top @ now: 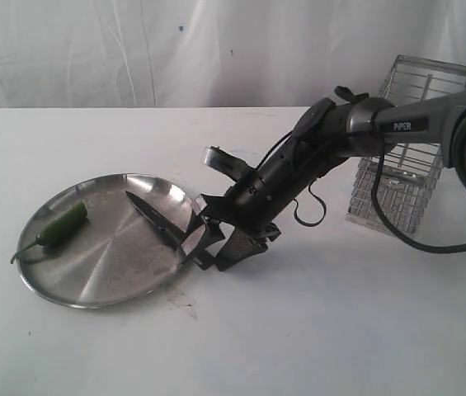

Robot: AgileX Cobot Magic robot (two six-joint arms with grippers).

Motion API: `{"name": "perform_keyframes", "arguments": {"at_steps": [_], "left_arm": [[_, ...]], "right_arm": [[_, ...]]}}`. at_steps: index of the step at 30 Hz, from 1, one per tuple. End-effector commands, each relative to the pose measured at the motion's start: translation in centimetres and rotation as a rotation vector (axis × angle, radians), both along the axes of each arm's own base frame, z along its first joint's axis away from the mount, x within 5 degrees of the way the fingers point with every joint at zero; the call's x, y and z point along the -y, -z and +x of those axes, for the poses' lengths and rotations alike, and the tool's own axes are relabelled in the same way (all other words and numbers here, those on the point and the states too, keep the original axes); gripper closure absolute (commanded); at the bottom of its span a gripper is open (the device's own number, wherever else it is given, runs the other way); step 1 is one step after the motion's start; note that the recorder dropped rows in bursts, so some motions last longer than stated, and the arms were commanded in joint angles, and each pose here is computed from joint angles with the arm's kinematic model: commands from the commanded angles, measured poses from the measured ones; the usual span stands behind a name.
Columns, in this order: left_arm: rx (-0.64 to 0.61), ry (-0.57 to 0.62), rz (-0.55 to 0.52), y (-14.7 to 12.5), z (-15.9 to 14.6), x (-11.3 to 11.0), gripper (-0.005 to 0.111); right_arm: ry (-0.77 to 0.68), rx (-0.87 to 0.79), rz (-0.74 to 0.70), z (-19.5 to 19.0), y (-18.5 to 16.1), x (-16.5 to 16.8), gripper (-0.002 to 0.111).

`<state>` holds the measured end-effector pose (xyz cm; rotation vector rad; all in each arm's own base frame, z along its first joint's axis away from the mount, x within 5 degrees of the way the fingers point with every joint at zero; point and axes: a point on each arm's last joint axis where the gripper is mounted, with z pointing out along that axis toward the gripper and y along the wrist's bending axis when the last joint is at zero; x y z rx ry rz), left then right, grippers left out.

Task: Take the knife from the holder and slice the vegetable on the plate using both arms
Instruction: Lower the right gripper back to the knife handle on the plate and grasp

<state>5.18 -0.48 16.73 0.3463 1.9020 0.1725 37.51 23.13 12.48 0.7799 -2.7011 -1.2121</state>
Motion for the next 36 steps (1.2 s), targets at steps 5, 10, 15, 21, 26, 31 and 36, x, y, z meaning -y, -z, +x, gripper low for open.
{"name": "perform_keyframes", "arguments": {"at_steps": [5,10,15,21,26,31,36], "left_arm": [[0.001,0.007,-0.010,0.06,-0.02,0.07,0.107],[0.001,0.007,-0.010,0.06,-0.02,0.07,0.107],[0.001,0.007,-0.010,0.06,-0.02,0.07,0.107],[0.001,0.007,-0.010,0.06,-0.02,0.07,0.107],[0.001,0.007,-0.010,0.06,-0.02,0.07,0.107],[0.001,0.007,-0.010,0.06,-0.02,0.07,0.107],[0.001,0.007,-0.010,0.06,-0.02,0.07,0.107]], "right_arm": [[0.010,-0.007,0.027,0.03,0.25,-0.16,0.040],[-0.002,-0.015,0.031,-0.09,0.21,-0.16,0.040],[-0.006,-0.013,0.032,-0.11,0.20,-0.16,0.043],[-0.005,-0.011,0.032,-0.09,0.21,-0.16,0.061],[-0.004,-0.010,0.032,-0.08,0.21,-0.16,0.063],[-0.005,-0.014,0.034,-0.10,0.19,-0.17,0.063],[0.009,-0.010,0.041,0.00,0.15,-0.24,0.063]]}}
